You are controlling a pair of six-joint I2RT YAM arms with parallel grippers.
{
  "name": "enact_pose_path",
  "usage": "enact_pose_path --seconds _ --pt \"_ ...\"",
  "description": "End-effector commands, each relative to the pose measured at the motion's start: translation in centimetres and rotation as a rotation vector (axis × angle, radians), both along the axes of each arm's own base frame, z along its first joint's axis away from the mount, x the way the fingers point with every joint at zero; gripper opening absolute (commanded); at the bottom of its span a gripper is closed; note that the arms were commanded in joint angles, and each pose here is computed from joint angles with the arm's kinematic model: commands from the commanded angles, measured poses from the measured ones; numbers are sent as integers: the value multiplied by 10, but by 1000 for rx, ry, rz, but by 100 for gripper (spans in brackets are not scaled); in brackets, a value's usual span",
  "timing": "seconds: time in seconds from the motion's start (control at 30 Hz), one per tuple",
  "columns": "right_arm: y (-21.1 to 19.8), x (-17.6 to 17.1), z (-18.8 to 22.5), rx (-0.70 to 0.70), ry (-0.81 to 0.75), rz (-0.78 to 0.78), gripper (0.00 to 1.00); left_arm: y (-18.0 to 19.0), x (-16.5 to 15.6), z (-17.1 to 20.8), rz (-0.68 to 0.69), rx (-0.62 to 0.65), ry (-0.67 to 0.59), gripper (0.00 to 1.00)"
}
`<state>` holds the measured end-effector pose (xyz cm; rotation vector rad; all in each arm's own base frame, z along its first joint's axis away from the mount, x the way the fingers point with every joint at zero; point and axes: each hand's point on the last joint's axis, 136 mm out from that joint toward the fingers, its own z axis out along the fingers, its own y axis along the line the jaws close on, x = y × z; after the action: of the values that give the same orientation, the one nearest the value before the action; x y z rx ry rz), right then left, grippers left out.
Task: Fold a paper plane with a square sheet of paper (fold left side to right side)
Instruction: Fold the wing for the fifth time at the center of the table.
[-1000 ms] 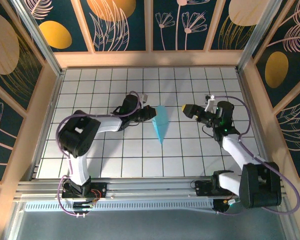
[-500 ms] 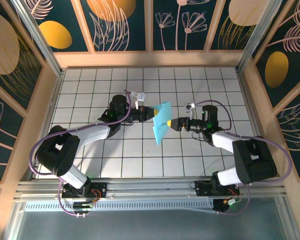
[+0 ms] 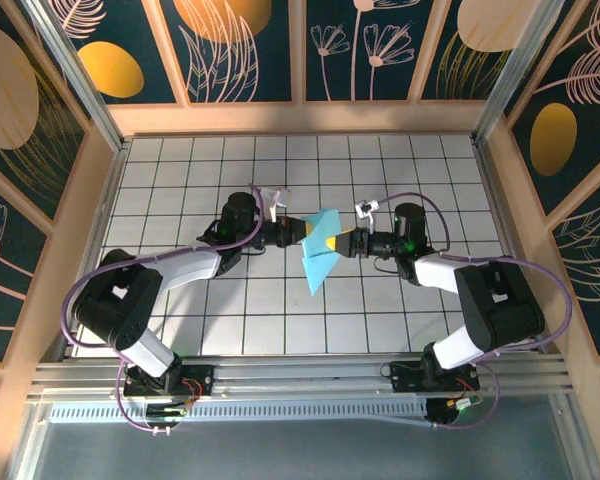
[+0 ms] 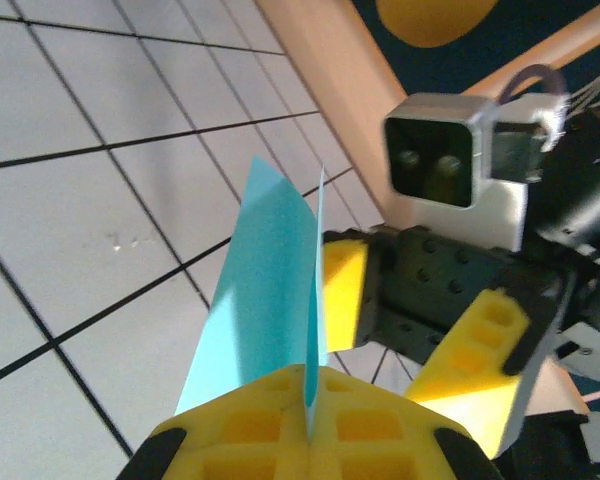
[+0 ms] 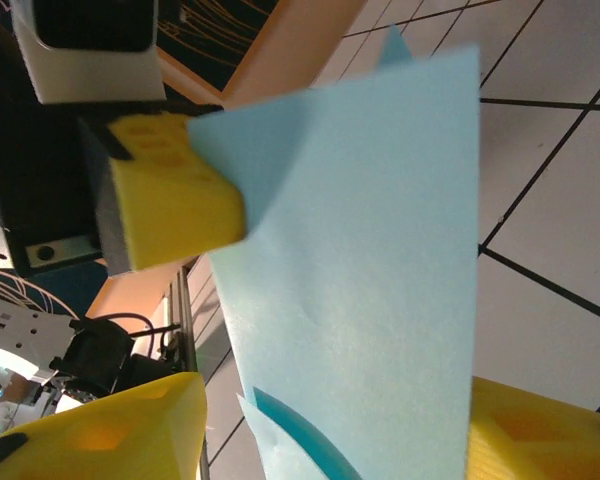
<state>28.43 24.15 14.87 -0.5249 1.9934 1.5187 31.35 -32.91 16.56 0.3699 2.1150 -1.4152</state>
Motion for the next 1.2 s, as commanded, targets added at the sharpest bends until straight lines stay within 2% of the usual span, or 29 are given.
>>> enact_pose_path --seconds 0.0,0.4,0.5,0.6,0.63,0.7,0.77,0.83,1.0,1.17 --pt "-1 2 4 -20 -17 20 54 2 10 -10 21 46 -3 0" --pt "-2 18 -6 -72 6 -17 39 -3 5 -32 -25 58 40 0" --pt "-2 24 -14 -88 28 -28 30 -2 5 -34 -20 62 38 0" --pt "-2 30 -26 -111 72 -50 14 0 7 -54 -3 94 70 0" --pt "-2 33 -32 -124 94 -67 9 1 8 -57 5 102 75 5" --pt "-2 37 -46 -149 144 -91 0 6 10 -68 35 136 86 25" --pt "-4 41 -59 -176 195 -125 0 16 17 -81 99 197 94 38" --pt "-6 44 -66 -189 236 -160 0 32 24 -91 191 271 83 45" --pt "-12 49 -75 -219 354 -242 0 62 26 -69 324 355 -22 48" --pt "-17 51 -82 -264 489 -289 0 53 -2 -37 285 472 -171 47"
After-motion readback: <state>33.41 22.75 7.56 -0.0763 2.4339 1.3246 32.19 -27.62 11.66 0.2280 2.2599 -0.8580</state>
